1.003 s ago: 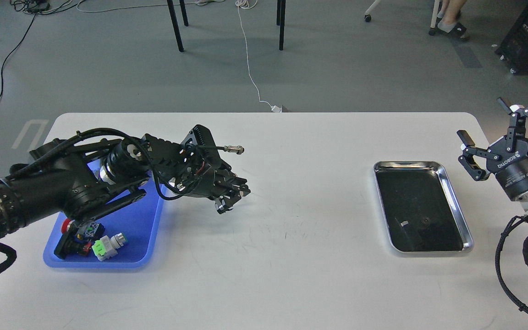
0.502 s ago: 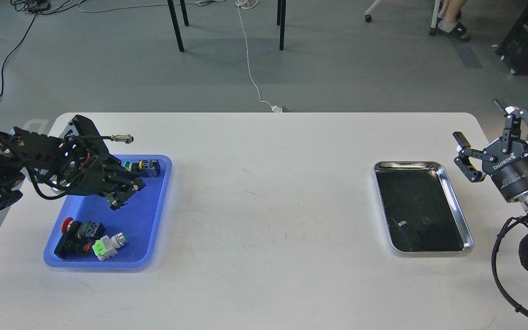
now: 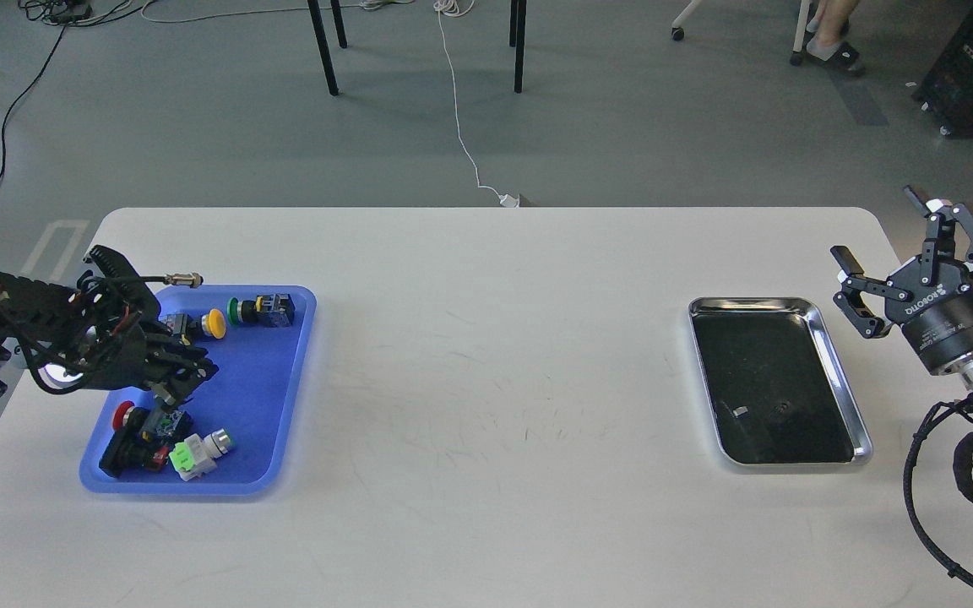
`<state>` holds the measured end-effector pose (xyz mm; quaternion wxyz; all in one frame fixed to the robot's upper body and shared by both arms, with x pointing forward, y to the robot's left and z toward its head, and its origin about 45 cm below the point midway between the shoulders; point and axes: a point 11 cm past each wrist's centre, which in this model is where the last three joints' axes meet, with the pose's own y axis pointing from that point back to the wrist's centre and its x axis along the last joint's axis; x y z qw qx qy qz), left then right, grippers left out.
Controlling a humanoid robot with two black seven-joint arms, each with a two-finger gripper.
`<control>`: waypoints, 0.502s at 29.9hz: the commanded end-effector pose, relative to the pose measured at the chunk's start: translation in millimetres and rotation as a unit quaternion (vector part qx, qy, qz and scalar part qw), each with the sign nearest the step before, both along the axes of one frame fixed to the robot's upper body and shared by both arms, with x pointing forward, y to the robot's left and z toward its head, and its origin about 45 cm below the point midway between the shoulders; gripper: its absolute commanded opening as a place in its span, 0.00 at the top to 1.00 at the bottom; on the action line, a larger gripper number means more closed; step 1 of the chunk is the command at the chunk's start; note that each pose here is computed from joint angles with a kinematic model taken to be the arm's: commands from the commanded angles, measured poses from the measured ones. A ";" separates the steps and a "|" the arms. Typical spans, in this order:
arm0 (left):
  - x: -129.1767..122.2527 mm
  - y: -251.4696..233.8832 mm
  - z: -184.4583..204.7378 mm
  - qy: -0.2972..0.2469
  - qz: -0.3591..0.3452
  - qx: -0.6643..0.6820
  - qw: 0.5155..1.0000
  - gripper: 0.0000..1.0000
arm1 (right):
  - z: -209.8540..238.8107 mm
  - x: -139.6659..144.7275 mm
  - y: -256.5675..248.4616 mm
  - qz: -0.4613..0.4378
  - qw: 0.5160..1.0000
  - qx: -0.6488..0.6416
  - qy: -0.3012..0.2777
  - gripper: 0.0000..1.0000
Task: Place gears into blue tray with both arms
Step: 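Carry the gear into the blue tray and open the left gripper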
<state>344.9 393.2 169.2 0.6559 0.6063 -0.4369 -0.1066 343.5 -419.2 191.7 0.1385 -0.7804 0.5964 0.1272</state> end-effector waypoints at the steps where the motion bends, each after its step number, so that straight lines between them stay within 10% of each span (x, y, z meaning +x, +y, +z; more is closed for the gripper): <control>1: 1.0 -4.3 -1.3 -0.002 0.001 -0.009 1.000 0.79 | -0.2 0.0 0.4 0.000 1.000 0.001 0.000 0.02; 8: 0.0 -12.3 -9.3 0.004 -0.001 -0.017 1.000 0.67 | -0.9 -0.7 -0.2 -0.001 1.000 0.001 0.001 0.02; 15: 3.5 -9.3 -7.2 -0.004 0.003 -0.018 1.000 0.33 | 0.4 -0.4 -0.7 -0.001 1.000 0.001 -0.001 0.02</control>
